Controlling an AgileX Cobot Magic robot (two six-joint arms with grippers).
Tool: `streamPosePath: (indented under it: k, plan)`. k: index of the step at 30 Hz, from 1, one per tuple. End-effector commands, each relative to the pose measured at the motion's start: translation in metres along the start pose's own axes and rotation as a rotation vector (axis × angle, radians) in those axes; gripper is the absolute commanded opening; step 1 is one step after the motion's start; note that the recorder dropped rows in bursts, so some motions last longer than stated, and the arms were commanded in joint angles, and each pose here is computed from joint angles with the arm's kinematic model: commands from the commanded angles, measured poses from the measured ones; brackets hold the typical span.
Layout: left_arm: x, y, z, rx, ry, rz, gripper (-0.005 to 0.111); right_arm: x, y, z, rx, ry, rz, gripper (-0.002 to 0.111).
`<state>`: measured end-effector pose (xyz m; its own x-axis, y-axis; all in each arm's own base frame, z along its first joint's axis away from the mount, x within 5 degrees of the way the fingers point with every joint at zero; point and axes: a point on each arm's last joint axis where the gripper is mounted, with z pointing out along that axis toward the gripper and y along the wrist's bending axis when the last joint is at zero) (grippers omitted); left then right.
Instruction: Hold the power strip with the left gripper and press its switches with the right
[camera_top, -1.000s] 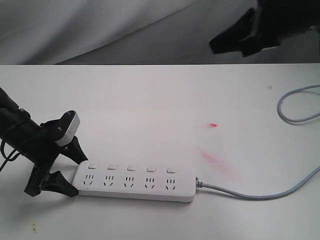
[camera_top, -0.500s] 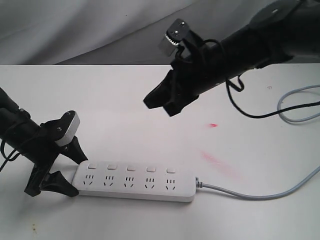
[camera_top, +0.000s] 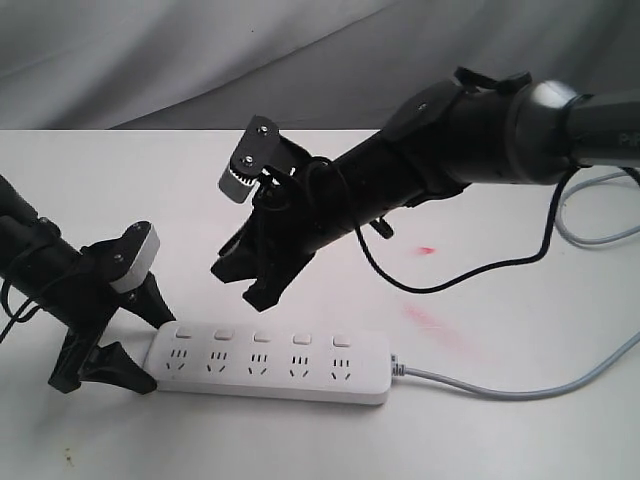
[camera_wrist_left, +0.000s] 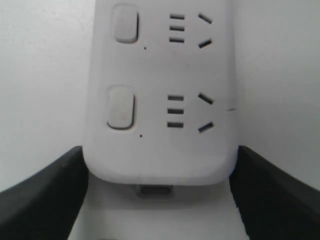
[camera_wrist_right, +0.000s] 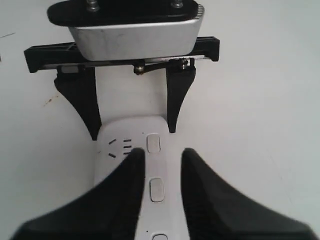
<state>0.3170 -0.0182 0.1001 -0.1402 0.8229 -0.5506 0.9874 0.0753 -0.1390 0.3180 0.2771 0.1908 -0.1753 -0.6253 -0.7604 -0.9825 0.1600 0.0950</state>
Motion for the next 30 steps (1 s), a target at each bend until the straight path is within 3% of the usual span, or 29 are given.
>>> streamPosePath:
  k: [1, 5, 15, 24, 30]
  plan:
    - [0.004, -0.002, 0.004, 0.022, 0.044, 0.035, 0.047, 0.001, -0.004, 0.013, 0.013, -0.047, 0.083, 0.049]
    - [0.004, -0.002, 0.004, 0.026, 0.051, 0.041, 0.047, 0.006, -0.009, 0.022, 0.030, -0.079, 0.098, 0.059]
    - [0.005, -0.002, 0.004, 0.030, 0.057, 0.046, 0.047, 0.016, -0.006, 0.052, 0.048, -0.077, 0.069, 0.059]
    - [0.005, -0.002, 0.004, 0.030, 0.057, 0.046, 0.047, -0.001, -0.016, 0.070, 0.055, -0.119, 0.018, 0.059]
    - [0.005, -0.002, 0.004, 0.030, 0.057, 0.046, 0.047, 0.007, -0.018, 0.076, 0.042, -0.037, 0.002, 0.059]
